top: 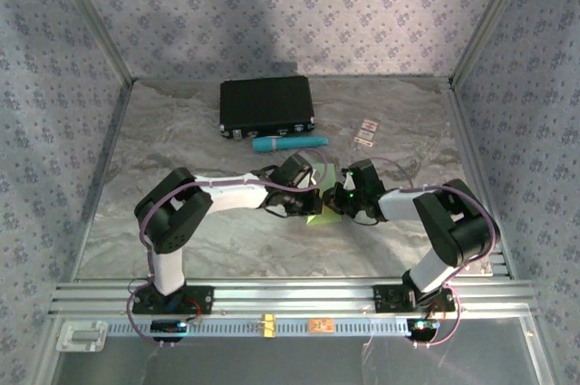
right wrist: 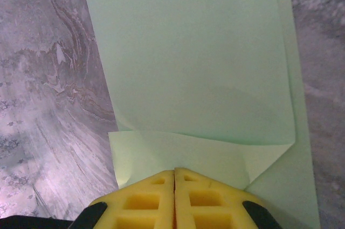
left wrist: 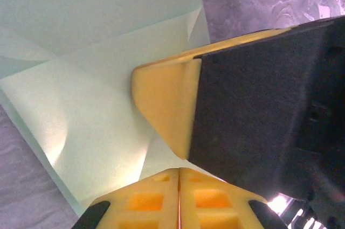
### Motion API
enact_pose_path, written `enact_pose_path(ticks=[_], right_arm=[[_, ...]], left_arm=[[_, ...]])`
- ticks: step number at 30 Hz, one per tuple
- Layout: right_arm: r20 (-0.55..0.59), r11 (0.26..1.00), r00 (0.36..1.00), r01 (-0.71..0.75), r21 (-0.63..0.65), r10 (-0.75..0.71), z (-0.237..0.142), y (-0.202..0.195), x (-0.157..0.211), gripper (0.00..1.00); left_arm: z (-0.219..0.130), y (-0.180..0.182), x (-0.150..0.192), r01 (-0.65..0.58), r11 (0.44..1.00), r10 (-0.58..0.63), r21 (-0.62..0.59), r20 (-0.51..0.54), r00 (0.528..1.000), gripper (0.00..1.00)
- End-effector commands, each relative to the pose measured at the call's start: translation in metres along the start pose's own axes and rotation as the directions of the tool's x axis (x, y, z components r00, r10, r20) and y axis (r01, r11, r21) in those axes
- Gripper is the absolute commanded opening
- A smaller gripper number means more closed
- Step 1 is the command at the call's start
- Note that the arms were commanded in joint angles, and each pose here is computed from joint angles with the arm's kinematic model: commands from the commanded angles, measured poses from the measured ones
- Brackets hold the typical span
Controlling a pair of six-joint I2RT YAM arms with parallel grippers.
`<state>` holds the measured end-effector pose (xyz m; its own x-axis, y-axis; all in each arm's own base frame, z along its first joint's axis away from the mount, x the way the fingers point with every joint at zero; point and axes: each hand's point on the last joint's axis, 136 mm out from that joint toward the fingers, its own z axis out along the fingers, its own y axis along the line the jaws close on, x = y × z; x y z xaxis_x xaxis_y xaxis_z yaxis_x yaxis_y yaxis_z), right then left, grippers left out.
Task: Fold a paper plane with a square sheet of paper (pick it up from the middle)
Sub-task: Fold the triangle a second time at the center of the table.
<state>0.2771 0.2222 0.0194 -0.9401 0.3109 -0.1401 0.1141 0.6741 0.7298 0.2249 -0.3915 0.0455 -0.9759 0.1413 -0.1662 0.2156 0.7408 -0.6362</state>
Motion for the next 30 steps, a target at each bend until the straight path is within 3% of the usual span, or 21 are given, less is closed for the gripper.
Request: enact_pose_path(ticks=[1,30], right_arm=[[-0.032,0.995,0.999,-0.039,0.093,0.042,0.0,-0.029,0.014,0.09],[-0.035,0.994,0.998,-0.039,0.103,0.043,0.0,-0.034,0.017,0.08]], left_arm=[[0.007,0.005,0.003,0.013,1.0,-0.013,-0.005,-0.012,1.0,0.08],[0.01,0.035,0.032,0.02,0.996,-0.023,-0.087,-0.034,0.999,0.09]])
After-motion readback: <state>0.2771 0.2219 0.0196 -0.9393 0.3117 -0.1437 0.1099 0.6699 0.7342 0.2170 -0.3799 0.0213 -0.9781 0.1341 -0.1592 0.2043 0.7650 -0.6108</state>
